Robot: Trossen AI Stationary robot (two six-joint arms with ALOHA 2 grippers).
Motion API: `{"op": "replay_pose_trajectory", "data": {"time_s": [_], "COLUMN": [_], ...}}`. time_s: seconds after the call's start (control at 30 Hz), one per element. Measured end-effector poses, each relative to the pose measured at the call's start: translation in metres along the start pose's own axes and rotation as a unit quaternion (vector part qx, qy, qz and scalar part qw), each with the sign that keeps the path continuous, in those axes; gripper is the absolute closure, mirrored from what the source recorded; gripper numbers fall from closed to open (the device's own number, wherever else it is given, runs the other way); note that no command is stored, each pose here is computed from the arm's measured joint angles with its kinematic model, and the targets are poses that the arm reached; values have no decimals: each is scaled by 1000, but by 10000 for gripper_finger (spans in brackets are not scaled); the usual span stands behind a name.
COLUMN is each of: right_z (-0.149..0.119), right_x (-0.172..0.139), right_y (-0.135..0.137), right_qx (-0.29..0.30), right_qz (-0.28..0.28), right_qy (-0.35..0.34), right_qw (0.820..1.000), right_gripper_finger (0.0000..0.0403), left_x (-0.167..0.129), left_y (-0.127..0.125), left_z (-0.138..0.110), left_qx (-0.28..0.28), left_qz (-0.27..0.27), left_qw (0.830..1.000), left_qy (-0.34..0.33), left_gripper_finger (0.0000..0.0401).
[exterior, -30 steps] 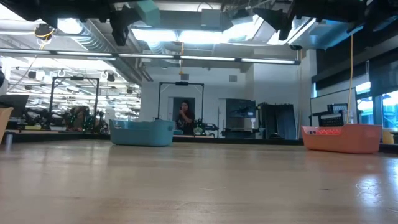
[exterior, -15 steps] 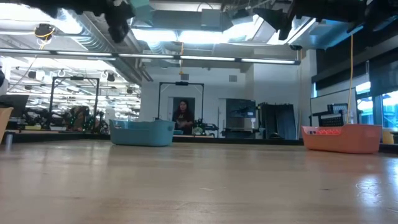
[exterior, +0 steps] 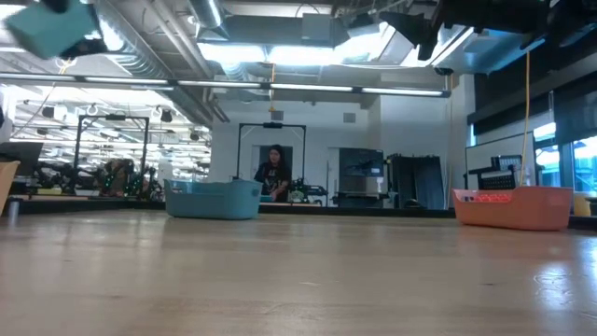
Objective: Sort & place blocks by color
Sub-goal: Put the top center blue block into the yellow bin
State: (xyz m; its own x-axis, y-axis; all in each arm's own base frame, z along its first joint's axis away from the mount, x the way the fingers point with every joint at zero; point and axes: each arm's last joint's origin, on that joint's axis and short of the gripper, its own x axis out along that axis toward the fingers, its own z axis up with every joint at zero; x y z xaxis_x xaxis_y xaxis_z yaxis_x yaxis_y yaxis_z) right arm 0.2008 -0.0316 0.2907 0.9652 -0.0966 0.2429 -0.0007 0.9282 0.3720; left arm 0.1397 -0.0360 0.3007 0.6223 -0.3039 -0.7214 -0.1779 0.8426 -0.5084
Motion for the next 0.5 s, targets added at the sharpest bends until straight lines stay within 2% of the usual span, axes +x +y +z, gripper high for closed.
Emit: {"op": "replay_pose_trajectory", "data": {"time_s": [0.13, 0.37, 0.5], "right_z": [0, 0, 0], "right_x": [0, 0, 0], "right_y": [0, 0, 0], "right_qx": [0, 0, 0], "right_qz": [0, 0, 0], "right_qy": [0, 0, 0], "right_qw": [1000, 1000, 1000], "right_gripper_finger": [47, 47, 47], "left_x": [3, 4, 14], "left_y": [-8, -18, -16], "left_z": [-13, -27, -41], "left_qx": [-7, -21, -48], "left_qz": [12, 26, 36], "left_qw": [999, 998, 995], "left_qy": [35, 45, 74], "left_gripper_finger": [278, 278, 278]}}
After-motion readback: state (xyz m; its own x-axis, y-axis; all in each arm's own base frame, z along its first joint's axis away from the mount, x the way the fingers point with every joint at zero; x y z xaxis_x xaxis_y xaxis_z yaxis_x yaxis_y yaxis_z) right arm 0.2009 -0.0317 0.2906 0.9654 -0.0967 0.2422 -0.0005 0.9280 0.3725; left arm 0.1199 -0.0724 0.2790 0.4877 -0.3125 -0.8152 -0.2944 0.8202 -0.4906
